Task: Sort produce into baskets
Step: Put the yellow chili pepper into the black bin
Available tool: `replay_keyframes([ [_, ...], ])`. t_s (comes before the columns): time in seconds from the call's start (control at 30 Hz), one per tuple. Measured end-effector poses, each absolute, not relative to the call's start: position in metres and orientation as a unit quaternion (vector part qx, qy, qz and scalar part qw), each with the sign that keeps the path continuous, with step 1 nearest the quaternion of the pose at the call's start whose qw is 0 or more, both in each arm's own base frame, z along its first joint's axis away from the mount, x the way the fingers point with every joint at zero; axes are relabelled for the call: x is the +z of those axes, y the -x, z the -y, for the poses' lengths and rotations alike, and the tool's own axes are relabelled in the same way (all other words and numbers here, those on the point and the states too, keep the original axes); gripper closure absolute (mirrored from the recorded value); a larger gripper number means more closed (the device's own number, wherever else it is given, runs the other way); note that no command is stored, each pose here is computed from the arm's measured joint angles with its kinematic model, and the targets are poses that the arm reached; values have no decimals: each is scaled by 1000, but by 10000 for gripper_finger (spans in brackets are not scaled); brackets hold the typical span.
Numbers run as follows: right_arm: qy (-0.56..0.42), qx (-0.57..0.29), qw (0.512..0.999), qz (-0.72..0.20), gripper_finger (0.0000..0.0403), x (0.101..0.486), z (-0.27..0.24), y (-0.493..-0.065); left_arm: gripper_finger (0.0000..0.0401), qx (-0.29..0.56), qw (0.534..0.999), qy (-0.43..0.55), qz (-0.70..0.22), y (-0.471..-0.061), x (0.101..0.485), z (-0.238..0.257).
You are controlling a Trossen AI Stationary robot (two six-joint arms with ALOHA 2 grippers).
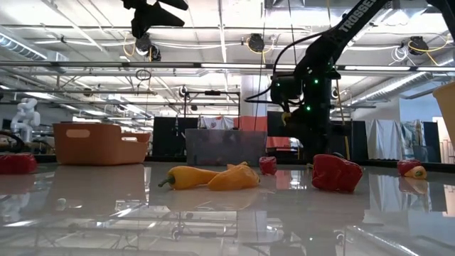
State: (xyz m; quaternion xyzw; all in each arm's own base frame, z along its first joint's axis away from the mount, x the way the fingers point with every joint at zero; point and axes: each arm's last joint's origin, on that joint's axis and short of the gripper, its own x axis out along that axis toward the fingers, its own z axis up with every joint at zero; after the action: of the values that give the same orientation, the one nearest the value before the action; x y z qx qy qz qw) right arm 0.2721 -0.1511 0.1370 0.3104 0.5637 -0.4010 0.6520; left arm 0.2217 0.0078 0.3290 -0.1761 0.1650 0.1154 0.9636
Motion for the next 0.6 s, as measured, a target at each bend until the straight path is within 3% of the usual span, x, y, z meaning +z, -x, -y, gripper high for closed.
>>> replay_keyframes([
  [0.1, -313, -402, 662, -551, 396, 146, 150, -270, 218, 109, 964, 175, -166, -222, 329, -5],
  [0.33, -345, -394, 704, -479, 393, 186, 143, -267, 218, 102, 964, 173, -177, -221, 327, -1],
  [0.6, -383, -321, 810, -307, 394, 238, 125, -286, 218, 110, 955, 169, -219, -217, 320, -1],
])
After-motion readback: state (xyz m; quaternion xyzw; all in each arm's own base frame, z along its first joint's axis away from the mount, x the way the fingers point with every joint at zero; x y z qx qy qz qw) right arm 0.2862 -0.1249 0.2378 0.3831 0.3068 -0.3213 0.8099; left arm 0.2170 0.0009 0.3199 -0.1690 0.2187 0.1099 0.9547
